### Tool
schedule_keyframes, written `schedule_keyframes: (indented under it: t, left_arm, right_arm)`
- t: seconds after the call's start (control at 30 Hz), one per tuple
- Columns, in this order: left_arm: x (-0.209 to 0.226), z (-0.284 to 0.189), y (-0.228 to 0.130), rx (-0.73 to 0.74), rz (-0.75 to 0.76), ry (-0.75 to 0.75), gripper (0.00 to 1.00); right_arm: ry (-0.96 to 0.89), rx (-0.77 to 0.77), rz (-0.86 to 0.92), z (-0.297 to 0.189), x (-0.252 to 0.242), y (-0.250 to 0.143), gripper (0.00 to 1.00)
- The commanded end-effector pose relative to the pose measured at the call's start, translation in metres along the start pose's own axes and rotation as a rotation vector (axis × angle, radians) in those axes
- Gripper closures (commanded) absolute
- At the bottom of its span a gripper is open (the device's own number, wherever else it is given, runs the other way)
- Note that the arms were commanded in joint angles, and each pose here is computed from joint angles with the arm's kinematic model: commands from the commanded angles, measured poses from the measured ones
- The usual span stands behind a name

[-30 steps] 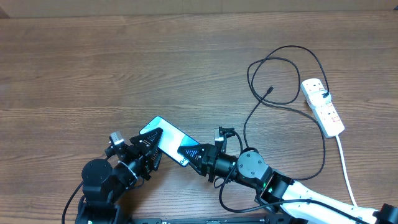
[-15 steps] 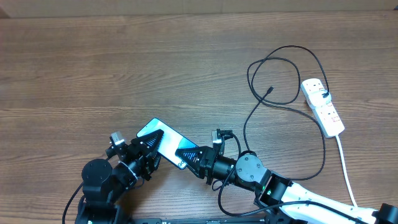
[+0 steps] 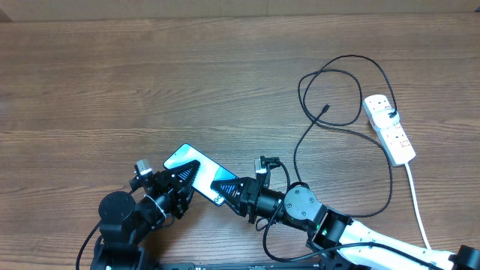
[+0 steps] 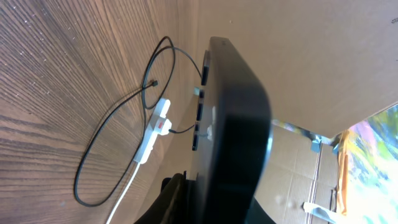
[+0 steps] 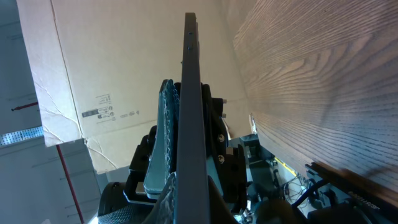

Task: Plug charger to phone and switch on socket
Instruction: 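Hand the phone back to the left gripper, grasping its lower end, then move the right gripper to the black cable's USB-C plug near the power strip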

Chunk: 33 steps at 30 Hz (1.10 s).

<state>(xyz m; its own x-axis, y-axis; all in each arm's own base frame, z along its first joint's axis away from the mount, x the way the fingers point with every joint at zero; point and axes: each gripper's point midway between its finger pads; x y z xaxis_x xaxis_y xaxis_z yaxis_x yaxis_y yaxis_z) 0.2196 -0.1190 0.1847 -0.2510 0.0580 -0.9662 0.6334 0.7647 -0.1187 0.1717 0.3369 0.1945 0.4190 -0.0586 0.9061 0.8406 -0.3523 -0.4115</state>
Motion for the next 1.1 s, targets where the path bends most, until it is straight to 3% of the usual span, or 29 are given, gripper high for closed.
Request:
schedule_keyframes:
  t: [0.0,0.33,0.53,0.7,0.8,0.97,1.07]
  left_arm:
    - [0.001,0.001,-0.006,0.033,0.002,-0.002,0.85]
    - [0.002,0.0,-0.008,0.041,0.048,0.0,0.96]
    - [0.002,0.0,-0.008,0.041,0.048,0.0,0.96]
    - [0.003,0.001,-0.007,0.036,0.047,0.003,0.96]
    - [0.009,0.001,0.001,-0.008,0.075,0.029,0.96]
    - [0.041,-0.003,0.019,-0.105,0.183,0.169,0.96]
    - [0.054,-0.004,0.021,-0.11,0.163,0.223,0.96]
  right_arm:
    - [0.034,0.029,-0.016,0.001,0.011,-0.009,0.96]
    - [0.07,0.049,-0.026,0.001,0.021,-0.014,0.96]
    - [0.066,0.048,-0.025,0.001,0.019,-0.013,0.83]
    - [0.065,0.052,-0.025,0.001,0.019,-0.014,0.65]
    - [0.053,0.046,-0.022,0.001,0.016,-0.012,0.48]
    - [-0.05,-0.069,0.007,0.001,-0.011,0.012,0.0]
    - [-0.126,-0.229,0.015,-0.006,-0.033,0.042,0.0]
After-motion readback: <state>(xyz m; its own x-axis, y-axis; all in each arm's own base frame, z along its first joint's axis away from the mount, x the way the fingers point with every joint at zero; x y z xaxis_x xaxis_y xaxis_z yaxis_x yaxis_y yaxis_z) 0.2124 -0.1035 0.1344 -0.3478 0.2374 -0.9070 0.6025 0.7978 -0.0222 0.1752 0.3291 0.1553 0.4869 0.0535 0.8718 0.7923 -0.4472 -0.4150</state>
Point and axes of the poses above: each gripper's point midway between its finger pads, its own z axis out along the fingers, its own x axis along the line the jaws close on, y = z × x, and after that the axes turned 10 degrees about z, right-handed
